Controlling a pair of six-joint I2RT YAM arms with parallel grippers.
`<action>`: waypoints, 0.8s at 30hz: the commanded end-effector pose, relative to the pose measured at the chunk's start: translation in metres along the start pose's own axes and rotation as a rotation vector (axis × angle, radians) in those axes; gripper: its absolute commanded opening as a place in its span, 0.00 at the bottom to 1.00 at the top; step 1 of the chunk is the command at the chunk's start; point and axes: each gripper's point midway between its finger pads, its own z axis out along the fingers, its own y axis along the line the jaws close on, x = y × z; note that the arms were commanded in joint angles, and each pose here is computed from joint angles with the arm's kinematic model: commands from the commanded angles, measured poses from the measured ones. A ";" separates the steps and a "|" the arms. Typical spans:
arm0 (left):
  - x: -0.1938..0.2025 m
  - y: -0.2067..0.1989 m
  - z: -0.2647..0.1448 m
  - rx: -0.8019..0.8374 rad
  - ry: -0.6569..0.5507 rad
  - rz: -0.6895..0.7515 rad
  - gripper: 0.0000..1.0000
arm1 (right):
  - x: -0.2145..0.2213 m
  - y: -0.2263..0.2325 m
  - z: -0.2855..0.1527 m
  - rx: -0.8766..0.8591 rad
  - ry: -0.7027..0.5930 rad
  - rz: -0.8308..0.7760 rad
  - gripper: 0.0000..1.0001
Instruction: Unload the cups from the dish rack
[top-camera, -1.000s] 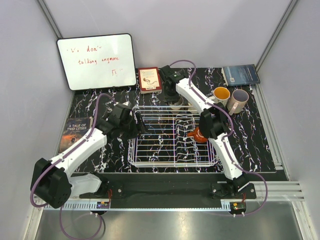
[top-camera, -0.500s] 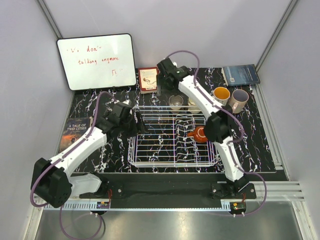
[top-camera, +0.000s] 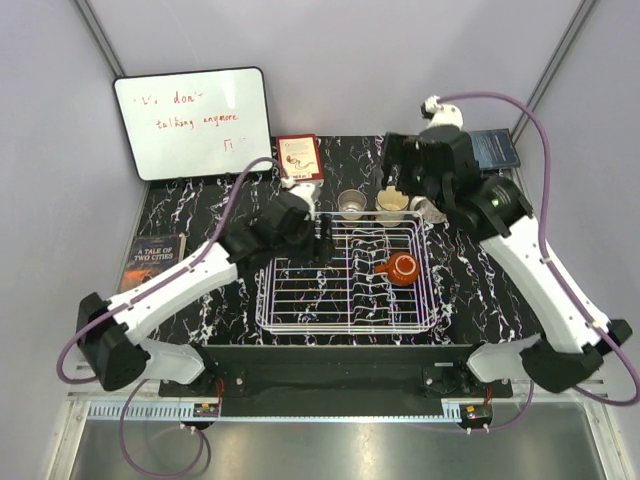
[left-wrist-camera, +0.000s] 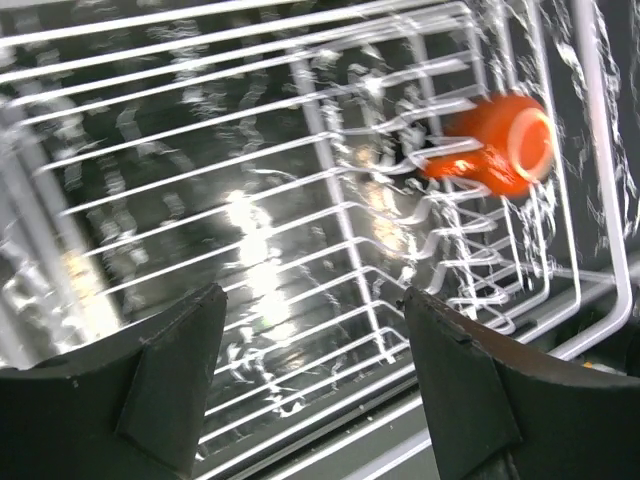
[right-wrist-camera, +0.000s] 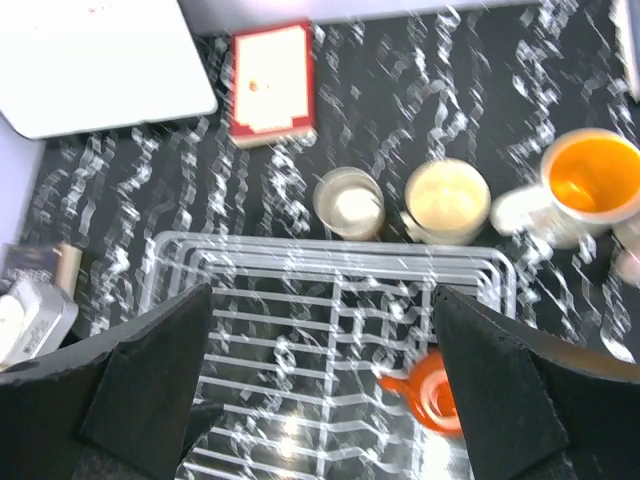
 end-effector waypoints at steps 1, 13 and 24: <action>-0.014 -0.041 0.013 0.024 -0.036 0.149 0.76 | 0.016 -0.025 -0.014 0.054 -0.023 0.010 0.98; 0.004 -0.108 0.076 0.088 0.056 0.514 0.75 | 0.045 -0.059 -0.054 0.076 -0.021 0.028 0.99; 0.001 -0.141 0.115 0.050 0.048 0.477 0.79 | 0.041 -0.062 -0.074 0.052 -0.034 0.032 0.98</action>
